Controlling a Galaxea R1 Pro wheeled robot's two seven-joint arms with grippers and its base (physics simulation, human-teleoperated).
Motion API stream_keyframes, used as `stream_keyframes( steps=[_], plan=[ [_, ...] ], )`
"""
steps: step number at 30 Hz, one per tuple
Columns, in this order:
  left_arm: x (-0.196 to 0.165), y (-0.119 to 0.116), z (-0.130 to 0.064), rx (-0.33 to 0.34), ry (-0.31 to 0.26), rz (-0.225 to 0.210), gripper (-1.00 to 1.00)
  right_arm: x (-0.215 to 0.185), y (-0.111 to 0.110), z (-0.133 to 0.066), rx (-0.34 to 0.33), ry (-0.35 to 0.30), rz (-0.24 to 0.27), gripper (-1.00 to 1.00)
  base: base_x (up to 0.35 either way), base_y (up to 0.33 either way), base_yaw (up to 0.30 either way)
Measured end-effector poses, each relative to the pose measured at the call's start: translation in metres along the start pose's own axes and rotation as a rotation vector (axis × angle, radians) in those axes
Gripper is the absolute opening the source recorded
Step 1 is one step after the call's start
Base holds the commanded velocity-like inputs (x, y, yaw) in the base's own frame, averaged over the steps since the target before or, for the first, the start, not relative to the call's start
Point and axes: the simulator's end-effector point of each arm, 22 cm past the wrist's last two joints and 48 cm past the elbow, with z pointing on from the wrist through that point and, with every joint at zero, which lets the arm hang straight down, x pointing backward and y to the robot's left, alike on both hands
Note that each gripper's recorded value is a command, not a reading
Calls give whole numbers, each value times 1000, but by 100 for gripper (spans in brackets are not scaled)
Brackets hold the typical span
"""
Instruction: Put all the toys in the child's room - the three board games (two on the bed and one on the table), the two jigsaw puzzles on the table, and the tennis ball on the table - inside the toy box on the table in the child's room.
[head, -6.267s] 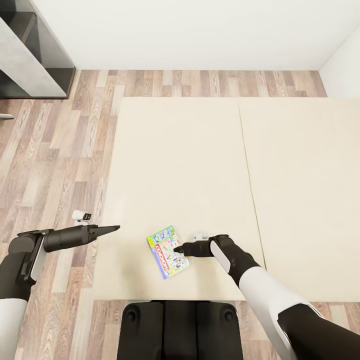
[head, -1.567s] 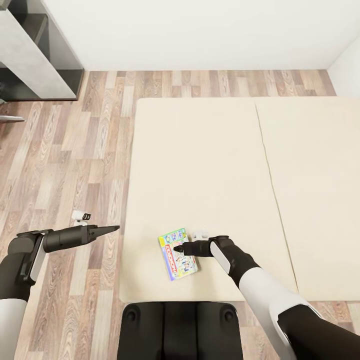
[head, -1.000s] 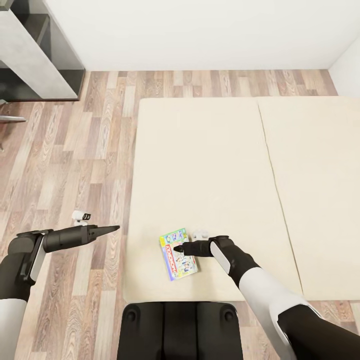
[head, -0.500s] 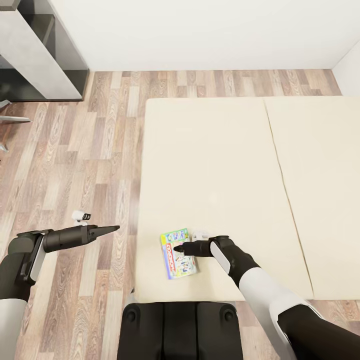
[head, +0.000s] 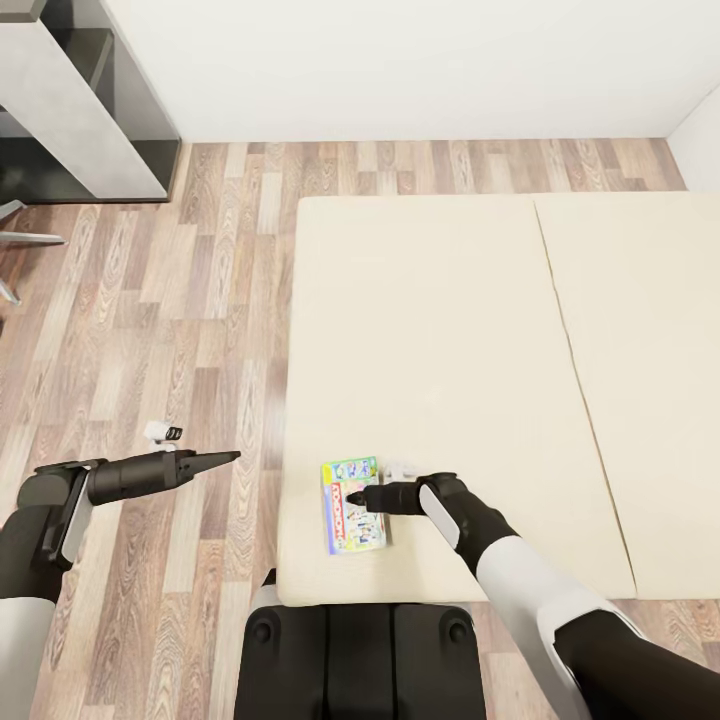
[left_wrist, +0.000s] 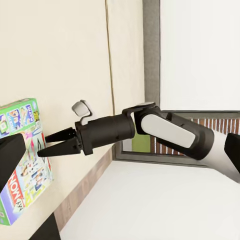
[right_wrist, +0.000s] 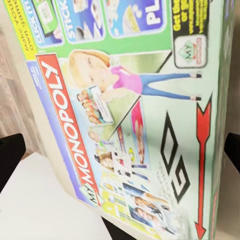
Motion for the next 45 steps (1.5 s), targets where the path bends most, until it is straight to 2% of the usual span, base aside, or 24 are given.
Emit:
stream_keyframes(
  steps=[45],
  plan=[
    [0,0,-1,-2,1,-1,100,5,5,1,-19,15,12,100,0,0,0]
  ],
)
